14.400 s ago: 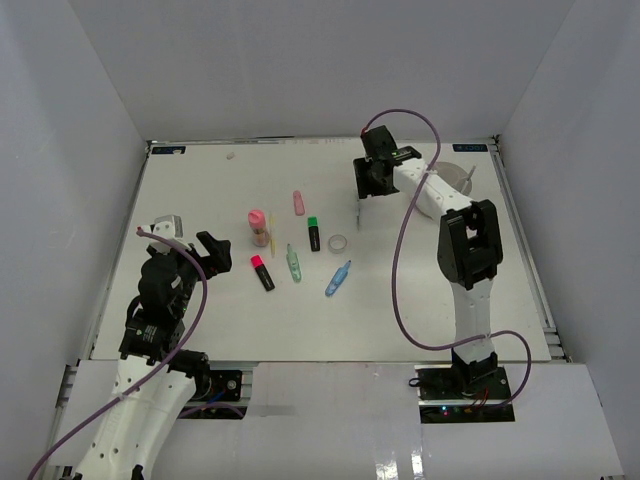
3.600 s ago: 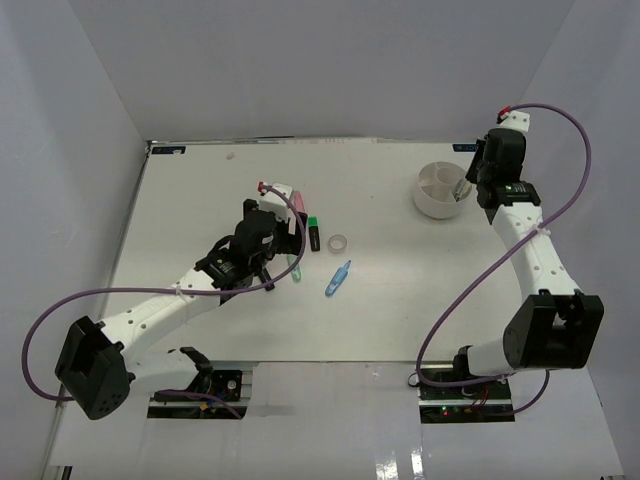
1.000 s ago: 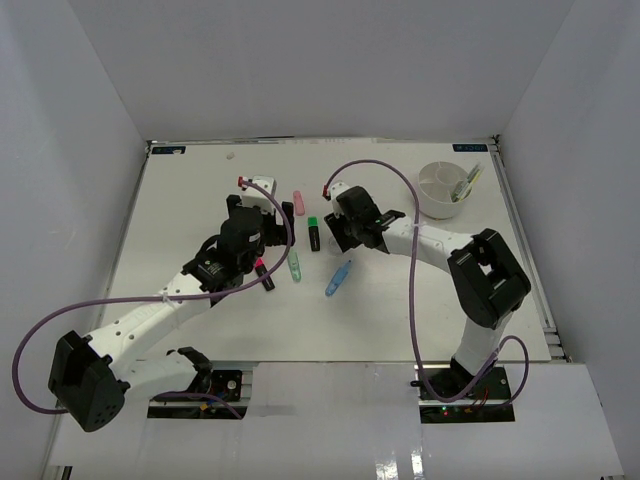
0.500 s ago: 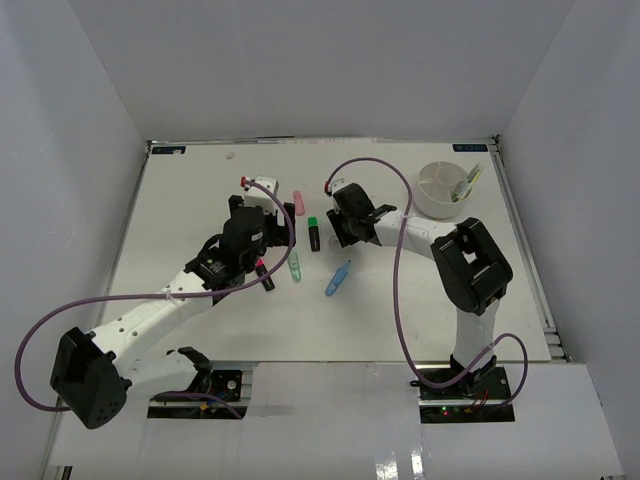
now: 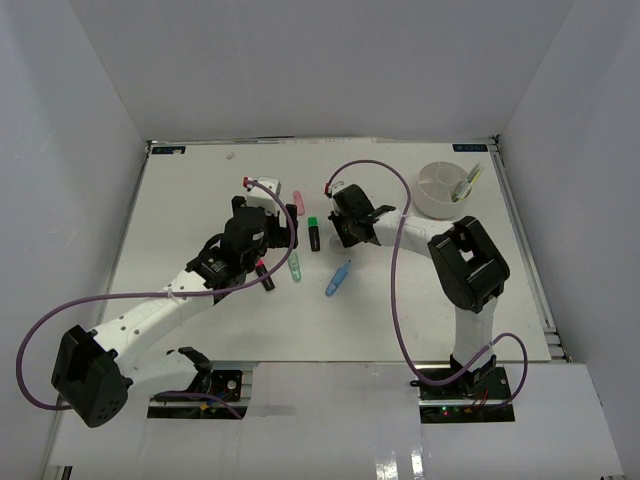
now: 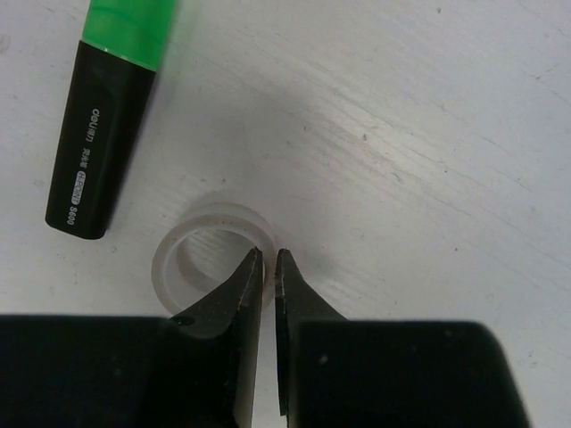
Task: Sort the stationery into containers
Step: Pick up the stationery from the center of the board, then place the stationery in the storage box, then pick up the pen from the center of the board.
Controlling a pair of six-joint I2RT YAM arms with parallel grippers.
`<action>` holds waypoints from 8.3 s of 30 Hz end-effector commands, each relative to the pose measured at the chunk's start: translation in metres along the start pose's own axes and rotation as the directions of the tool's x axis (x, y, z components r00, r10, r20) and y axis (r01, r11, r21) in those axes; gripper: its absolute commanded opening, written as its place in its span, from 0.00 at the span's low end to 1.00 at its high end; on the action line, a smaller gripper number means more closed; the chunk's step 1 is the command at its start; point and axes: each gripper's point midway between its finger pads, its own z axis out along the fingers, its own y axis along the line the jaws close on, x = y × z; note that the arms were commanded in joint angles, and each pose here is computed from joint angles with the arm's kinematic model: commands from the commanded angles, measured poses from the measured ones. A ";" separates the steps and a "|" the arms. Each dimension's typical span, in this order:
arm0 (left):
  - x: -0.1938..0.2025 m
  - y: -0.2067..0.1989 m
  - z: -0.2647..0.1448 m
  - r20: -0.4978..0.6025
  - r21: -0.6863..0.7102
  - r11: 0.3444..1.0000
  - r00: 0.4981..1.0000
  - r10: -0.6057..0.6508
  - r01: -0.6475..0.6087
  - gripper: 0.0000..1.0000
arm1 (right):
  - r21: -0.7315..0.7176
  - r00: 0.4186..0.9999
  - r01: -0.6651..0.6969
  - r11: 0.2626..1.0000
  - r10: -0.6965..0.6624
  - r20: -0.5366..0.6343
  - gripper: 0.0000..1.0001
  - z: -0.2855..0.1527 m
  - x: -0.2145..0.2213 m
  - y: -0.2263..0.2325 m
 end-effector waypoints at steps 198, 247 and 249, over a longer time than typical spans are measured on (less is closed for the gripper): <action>-0.010 -0.006 0.018 -0.051 0.084 0.988 0.989 0.137 -0.132 0.98 | 0.477 0.666 -0.746 0.465 0.541 0.514 0.09 -0.070 -0.097 -0.286; 0.116 0.044 -0.049 -0.247 -0.420 0.797 0.791 -0.560 0.434 0.98 | -0.044 0.732 -0.504 0.863 0.454 0.508 0.88 -0.185 -0.004 -0.137; 0.136 0.049 -0.048 -0.245 -0.474 0.769 0.775 -0.583 0.428 0.98 | -0.034 0.740 -0.505 0.862 0.453 0.497 0.91 -0.181 0.012 -0.135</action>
